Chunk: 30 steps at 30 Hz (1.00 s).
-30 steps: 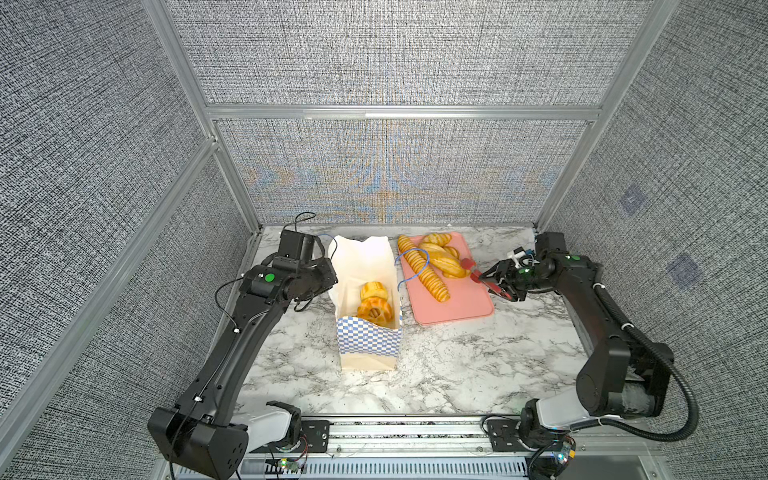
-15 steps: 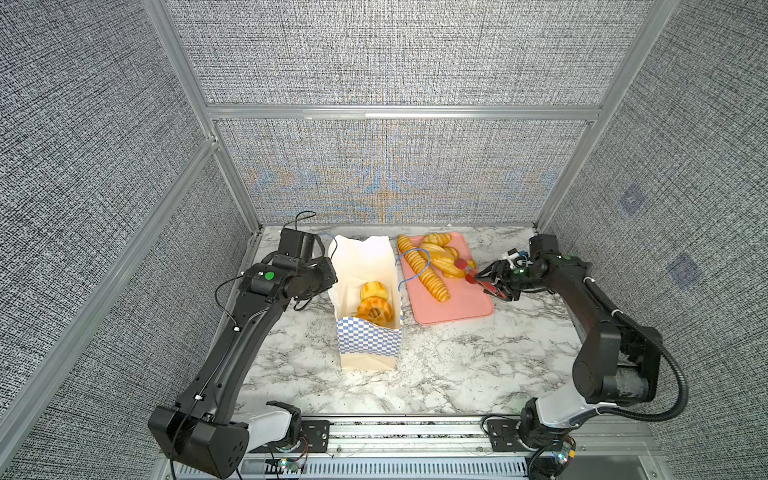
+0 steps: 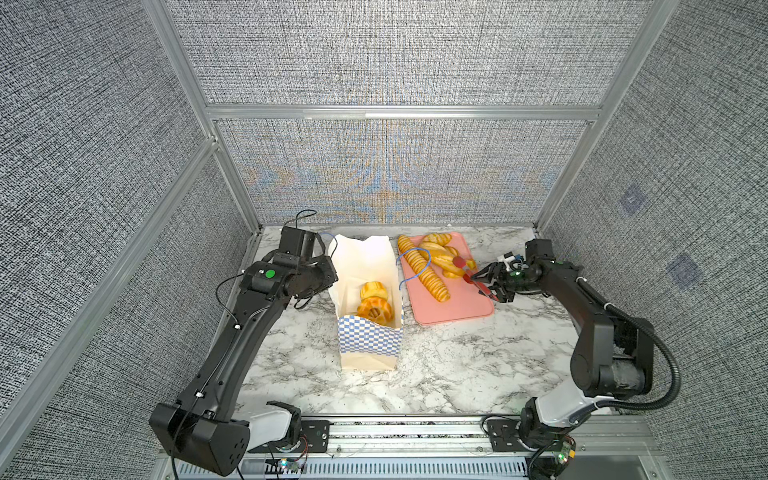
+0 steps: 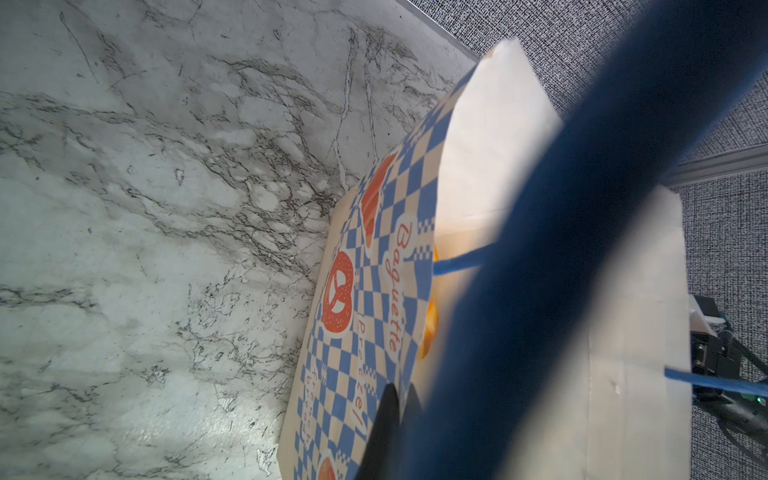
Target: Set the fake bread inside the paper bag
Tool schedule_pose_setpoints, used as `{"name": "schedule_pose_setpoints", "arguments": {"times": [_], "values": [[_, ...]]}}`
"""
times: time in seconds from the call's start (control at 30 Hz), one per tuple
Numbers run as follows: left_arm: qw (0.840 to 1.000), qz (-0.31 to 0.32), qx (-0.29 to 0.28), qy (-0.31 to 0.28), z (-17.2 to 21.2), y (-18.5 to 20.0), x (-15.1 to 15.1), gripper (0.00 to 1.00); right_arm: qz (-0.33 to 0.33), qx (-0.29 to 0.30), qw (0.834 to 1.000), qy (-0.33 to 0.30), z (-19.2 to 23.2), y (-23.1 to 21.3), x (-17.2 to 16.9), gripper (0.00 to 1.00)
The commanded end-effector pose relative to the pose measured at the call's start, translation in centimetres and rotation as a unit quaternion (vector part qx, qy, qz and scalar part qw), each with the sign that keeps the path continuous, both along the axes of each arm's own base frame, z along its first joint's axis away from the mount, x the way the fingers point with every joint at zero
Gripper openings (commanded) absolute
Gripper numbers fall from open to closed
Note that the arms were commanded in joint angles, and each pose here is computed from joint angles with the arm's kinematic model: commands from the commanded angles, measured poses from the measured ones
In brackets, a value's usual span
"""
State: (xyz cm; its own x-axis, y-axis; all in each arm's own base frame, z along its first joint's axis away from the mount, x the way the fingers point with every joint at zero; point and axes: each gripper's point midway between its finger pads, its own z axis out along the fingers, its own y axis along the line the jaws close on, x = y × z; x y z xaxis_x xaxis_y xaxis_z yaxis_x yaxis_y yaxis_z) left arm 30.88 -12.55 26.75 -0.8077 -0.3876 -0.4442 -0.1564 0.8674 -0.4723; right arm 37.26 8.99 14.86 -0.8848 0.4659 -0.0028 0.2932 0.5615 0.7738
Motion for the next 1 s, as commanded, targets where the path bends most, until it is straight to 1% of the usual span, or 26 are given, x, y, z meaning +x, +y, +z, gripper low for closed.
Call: {"name": "schedule_pose_setpoints", "arguments": {"times": [0.0,0.1,0.27,0.53,0.77,0.97], "values": [[1.000,0.000,0.007,-0.003,0.2,0.2,0.1,0.00,-0.006,0.020,1.000,-0.020,0.6,0.3,1.1,0.60],[1.000,0.001,0.009,-0.003,0.4,0.3,0.1,0.00,-0.009,0.024,0.999,-0.024,0.6,0.3,1.4,0.57],[1.000,0.002,0.010,-0.004,0.4,0.3,0.1,0.00,-0.009,0.028,0.999,-0.028,0.9,0.4,1.5,0.46],[1.000,0.005,0.009,-0.006,0.5,0.4,0.3,0.00,-0.008,0.025,0.999,-0.029,1.5,0.3,0.5,0.35],[1.000,0.007,0.009,-0.008,0.5,0.4,0.3,0.00,-0.009,0.015,0.999,-0.036,2.5,-0.3,-0.7,0.26],[1.000,0.006,0.008,-0.009,0.5,0.3,0.4,0.00,-0.006,0.008,0.999,-0.048,4.0,-0.7,-1.8,0.23]]}}
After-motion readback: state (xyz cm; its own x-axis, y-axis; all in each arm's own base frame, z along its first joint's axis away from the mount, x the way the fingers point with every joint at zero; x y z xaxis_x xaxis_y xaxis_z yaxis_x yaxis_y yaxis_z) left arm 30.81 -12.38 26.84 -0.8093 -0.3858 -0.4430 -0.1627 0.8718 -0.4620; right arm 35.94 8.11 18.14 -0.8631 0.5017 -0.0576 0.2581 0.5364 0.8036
